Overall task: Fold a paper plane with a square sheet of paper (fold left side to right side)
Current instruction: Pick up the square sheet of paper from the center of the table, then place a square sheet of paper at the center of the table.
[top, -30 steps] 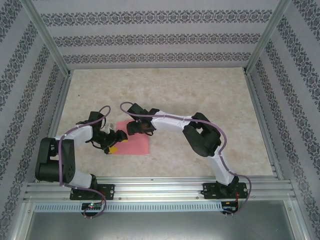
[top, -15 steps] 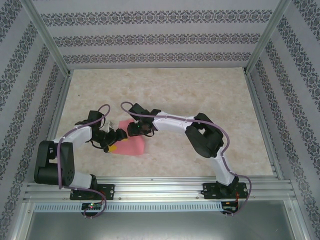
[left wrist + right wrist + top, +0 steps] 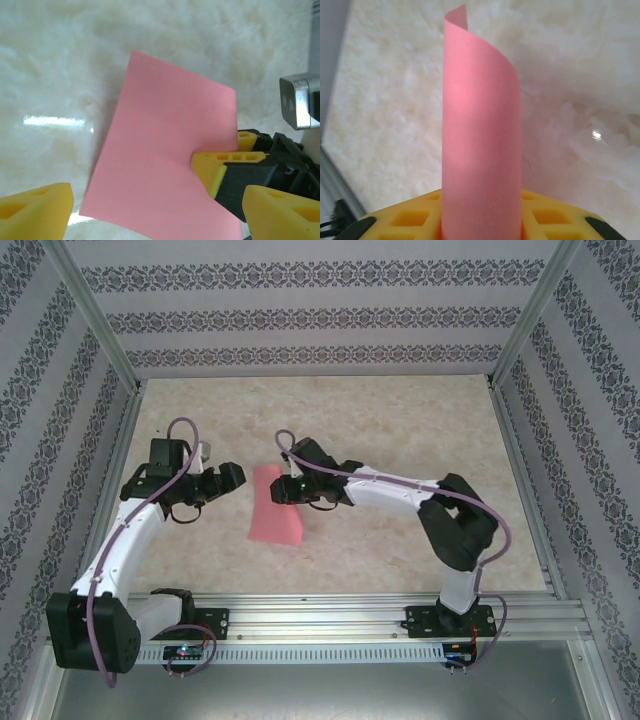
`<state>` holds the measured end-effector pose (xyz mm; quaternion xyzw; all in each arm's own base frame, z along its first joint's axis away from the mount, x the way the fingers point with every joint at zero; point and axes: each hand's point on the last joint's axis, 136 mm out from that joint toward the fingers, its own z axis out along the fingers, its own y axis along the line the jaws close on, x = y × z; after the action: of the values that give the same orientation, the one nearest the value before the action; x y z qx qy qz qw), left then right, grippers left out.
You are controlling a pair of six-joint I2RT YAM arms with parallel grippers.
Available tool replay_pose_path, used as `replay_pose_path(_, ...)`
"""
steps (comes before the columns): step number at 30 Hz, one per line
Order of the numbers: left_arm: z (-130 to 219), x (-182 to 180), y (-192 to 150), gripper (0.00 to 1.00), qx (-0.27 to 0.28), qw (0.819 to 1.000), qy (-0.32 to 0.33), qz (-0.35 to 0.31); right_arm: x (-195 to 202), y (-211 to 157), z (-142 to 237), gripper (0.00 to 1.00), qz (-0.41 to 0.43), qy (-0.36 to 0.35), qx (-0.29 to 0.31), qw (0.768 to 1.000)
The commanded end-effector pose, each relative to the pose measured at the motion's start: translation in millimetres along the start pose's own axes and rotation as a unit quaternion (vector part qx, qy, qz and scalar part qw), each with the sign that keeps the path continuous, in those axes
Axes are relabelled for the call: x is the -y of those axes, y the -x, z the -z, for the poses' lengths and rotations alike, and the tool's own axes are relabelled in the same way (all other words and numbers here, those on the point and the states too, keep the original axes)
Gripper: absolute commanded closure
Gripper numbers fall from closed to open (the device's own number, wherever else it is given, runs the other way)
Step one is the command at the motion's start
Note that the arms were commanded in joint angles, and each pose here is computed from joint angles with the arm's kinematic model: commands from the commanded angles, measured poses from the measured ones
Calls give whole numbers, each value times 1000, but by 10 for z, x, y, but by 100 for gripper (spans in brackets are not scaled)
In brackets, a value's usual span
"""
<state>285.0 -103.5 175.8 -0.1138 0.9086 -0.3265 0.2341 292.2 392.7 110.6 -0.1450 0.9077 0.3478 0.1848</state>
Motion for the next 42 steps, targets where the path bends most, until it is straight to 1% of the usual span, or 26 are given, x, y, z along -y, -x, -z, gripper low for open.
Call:
replay_pose_path(1,220,356,143,11,27,997,-47,-51,-288,346,487,67,14,89,68,994)
replay_pose_path(3,337,611,210,10,37,992,-95,-78,-294,419,750,67,13,112,84,990)
replay_pose_path(7,554,1066,310,9,47,974,-183,-127,-358,593,1322,67,23,163,118,979)
replay_pose_path(11,711,1383,387,8,49,954,-246,-163,-436,760,1887,68,33,205,151,966)
replay_pose_path(16,920,1738,507,6,57,929,-311,-194,-647,879,2538,68,67,255,183,947)
replay_pose_path(19,1023,1912,535,6,61,914,-336,-219,-817,888,2796,68,90,278,184,938)
replay_pose_path(23,1096,2125,505,5,53,895,-366,-251,-1058,896,3039,68,117,307,182,927)
replay_pose_path(25,1095,2233,463,4,43,886,-379,-266,-1149,908,3124,68,126,317,184,922)
replay_pose_path(30,1019,2437,399,5,19,871,-401,-284,-1300,925,3262,69,142,333,189,913)
replay_pose_path(32,991,2545,333,7,5,860,-416,-294,-1317,928,3277,69,144,335,191,911)
replay_pose_path(35,979,2722,195,17,-20,837,-448,-312,-1300,943,3271,68,143,333,194,911)
replay_pose_path(37,948,2781,131,31,-32,830,-457,-318,-1250,951,3246,68,139,325,196,915)
replay_pose_path(38,931,2788,122,37,-36,829,-458,-318,-1218,953,3231,68,136,320,197,917)
replay_pose_path(40,871,2779,120,59,-42,833,-455,-313,-1129,963,3206,67,130,304,202,922)
replay_pose_path(42,822,2755,124,76,-43,838,-449,-306,-1014,978,3184,67,120,287,208,927)
